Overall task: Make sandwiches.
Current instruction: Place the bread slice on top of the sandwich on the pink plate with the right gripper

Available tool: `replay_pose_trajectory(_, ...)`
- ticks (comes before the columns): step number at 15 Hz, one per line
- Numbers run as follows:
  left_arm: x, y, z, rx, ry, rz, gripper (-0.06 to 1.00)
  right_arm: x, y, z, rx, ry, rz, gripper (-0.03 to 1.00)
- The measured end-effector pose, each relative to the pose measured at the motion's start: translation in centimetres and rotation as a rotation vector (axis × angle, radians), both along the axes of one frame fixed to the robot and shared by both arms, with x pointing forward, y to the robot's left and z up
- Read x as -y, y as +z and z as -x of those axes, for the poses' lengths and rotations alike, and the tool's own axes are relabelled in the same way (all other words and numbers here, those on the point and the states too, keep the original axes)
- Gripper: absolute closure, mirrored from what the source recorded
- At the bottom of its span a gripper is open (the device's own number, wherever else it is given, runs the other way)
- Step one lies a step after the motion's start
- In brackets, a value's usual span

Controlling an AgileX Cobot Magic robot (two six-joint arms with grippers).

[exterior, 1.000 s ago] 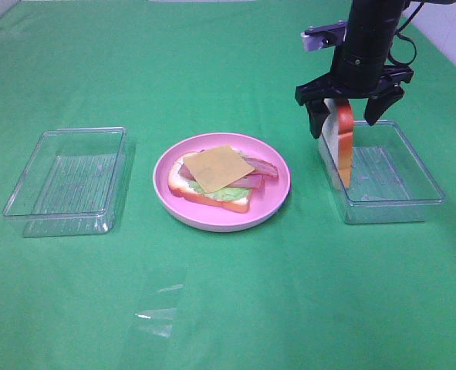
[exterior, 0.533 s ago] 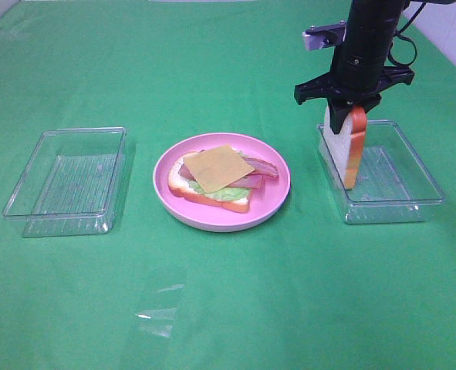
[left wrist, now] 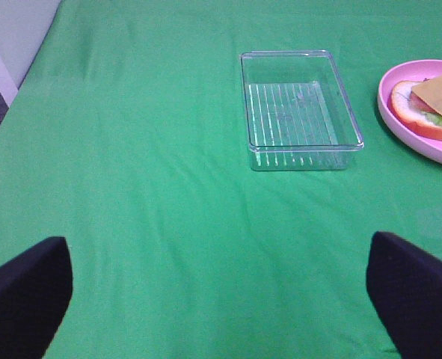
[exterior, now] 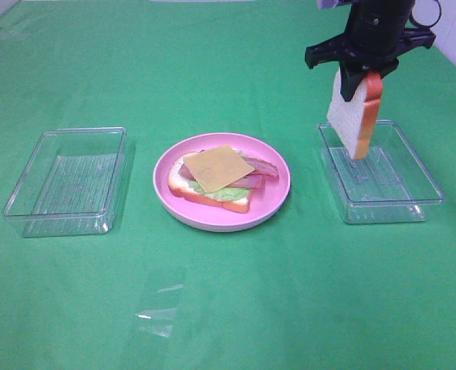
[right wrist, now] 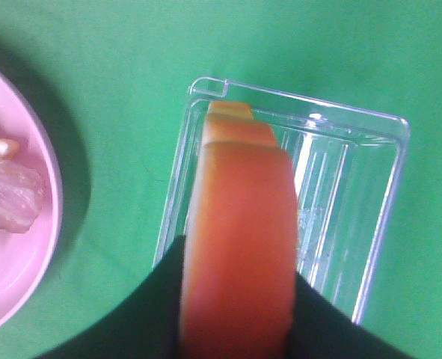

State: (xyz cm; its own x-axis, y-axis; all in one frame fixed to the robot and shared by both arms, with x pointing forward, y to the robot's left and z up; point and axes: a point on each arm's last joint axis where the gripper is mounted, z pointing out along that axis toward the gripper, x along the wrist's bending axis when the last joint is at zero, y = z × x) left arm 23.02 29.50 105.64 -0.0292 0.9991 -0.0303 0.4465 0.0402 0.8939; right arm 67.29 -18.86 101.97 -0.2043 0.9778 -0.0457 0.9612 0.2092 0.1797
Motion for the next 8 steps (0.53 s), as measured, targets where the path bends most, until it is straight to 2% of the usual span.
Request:
replay_pose_trajectory(4,0.0,0.0,0.0,0.000,0.000,0.000,-0.04,0.4,4.4,1.4,0.090,0.002,-0.023,0.71)
replay_pose_trajectory(6,0.0,0.0,0.0,0.000,0.000,0.000,-0.04,0.8,7.9,3.0,0.161,0.006,-0.041,0.71)
replay_pose_trajectory(8,0.0,0.0,0.0,0.000,0.000,0.000,-0.04,0.9,9.2,3.7,0.185,0.005,-0.051,0.71)
